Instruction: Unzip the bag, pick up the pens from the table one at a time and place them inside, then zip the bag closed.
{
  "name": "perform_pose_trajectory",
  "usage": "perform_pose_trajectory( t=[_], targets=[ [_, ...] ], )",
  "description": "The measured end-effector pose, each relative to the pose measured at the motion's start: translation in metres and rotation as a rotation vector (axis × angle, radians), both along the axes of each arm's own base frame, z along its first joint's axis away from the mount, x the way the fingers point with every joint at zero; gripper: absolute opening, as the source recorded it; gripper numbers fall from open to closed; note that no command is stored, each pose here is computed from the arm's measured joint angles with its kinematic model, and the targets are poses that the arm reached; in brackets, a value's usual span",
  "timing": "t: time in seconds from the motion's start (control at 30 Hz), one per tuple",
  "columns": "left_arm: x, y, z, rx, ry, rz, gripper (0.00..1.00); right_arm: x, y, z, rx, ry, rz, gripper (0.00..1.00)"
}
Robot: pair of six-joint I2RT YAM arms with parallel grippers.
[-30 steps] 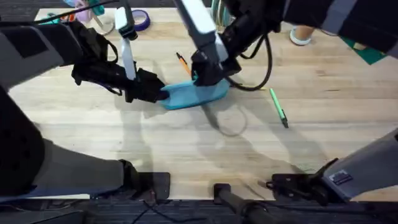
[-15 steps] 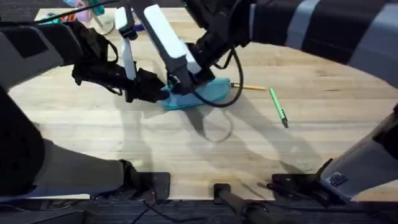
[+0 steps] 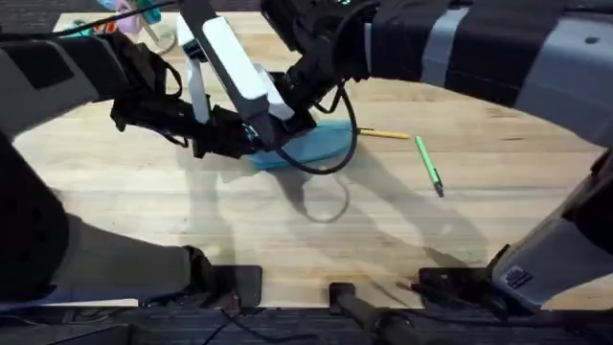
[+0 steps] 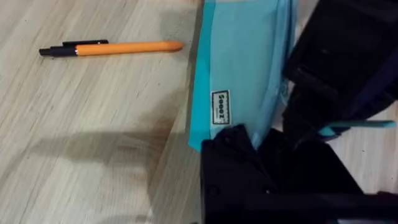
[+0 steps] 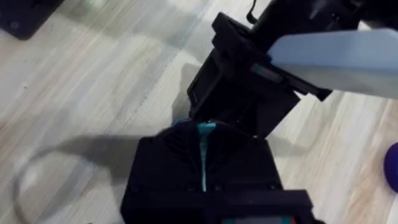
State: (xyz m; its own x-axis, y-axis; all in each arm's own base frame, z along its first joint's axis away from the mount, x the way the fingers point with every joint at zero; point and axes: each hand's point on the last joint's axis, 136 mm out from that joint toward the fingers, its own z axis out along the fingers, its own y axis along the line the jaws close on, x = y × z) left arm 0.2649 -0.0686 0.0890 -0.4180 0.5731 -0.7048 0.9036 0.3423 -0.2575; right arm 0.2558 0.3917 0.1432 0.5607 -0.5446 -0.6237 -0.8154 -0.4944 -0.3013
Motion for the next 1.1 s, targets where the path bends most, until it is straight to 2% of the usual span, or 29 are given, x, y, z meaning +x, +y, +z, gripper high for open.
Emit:
perform_pose_trajectory(
  t=[0.1,0.17,0.3,0.33,0.37,0.67,1.03,1.1],
  targets=[
    [0.000,0.000,0.000,0.000,0.001,0.000,0.042,0.000,-0.001,0.000,-0.007,0.017,-0.014,0.036],
    [0.000,0.000,0.000,-0.001,-0.002,0.000,0.042,-0.001,-0.002,0.000,-0.010,0.030,-0.021,0.262],
    [0.001,0.000,0.000,-0.002,-0.007,0.000,0.042,-0.005,-0.004,0.003,-0.020,0.043,-0.024,0.850],
    [0.002,0.000,0.000,-0.001,-0.009,0.000,0.042,-0.006,-0.005,0.004,-0.024,0.044,-0.024,0.955],
    [0.002,0.000,0.000,-0.001,-0.010,0.000,0.042,-0.007,-0.007,0.006,-0.027,0.045,-0.026,0.984],
    [0.003,0.000,0.000,0.000,-0.013,0.000,0.042,-0.010,-0.010,0.028,0.001,0.018,-0.026,0.996],
    [0.003,0.000,0.000,0.000,-0.014,0.000,0.057,-0.001,-0.017,0.028,-0.004,0.021,-0.056,0.996],
    [0.003,0.000,0.000,-0.001,-0.016,-0.002,0.385,0.009,-0.025,0.028,-0.005,0.028,-0.092,0.996]
  ],
)
